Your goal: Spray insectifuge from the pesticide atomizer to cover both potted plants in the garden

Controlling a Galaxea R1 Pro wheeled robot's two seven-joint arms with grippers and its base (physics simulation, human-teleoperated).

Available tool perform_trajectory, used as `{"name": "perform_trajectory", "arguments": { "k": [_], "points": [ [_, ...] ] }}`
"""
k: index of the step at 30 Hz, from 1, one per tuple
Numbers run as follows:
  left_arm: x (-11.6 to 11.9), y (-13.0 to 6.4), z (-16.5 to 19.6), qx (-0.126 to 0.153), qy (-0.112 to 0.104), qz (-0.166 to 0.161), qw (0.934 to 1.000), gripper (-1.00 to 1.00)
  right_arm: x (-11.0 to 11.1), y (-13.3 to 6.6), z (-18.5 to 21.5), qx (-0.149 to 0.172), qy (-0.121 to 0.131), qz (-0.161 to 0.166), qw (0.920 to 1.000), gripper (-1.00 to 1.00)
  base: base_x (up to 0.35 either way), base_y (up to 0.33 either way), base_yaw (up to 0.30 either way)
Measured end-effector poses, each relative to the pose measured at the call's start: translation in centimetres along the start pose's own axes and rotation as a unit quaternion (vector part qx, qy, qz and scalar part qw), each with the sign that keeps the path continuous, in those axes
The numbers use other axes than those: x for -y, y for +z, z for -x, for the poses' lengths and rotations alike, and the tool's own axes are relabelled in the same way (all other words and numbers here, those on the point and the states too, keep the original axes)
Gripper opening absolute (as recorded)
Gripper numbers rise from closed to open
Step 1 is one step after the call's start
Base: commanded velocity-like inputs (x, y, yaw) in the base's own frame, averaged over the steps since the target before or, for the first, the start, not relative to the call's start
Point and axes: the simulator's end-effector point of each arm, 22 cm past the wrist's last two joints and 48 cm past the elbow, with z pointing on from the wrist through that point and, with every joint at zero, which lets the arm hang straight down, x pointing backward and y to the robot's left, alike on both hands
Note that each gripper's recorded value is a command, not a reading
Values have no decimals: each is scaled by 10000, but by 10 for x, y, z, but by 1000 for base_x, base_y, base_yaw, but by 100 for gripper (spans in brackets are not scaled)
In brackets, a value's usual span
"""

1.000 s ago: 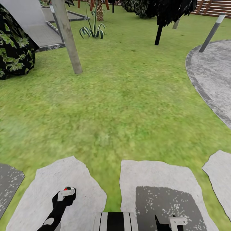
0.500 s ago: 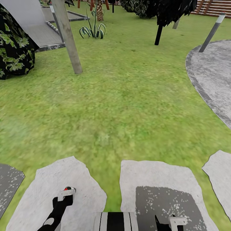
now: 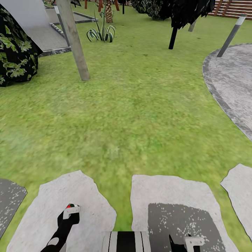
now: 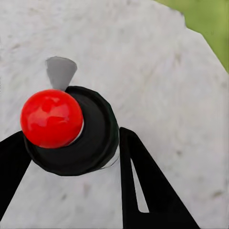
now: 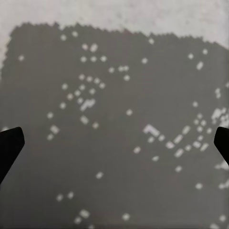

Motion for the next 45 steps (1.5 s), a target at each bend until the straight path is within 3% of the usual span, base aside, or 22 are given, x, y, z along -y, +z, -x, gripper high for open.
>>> {"name": "perform_trajectory", "arguments": {
  "k": [45],
  "points": [
    [0,-24,94,858,-100,-46,9962,-100,6,-16,86,992,13,-51,9951,100,0,0,0]
  ]
}}
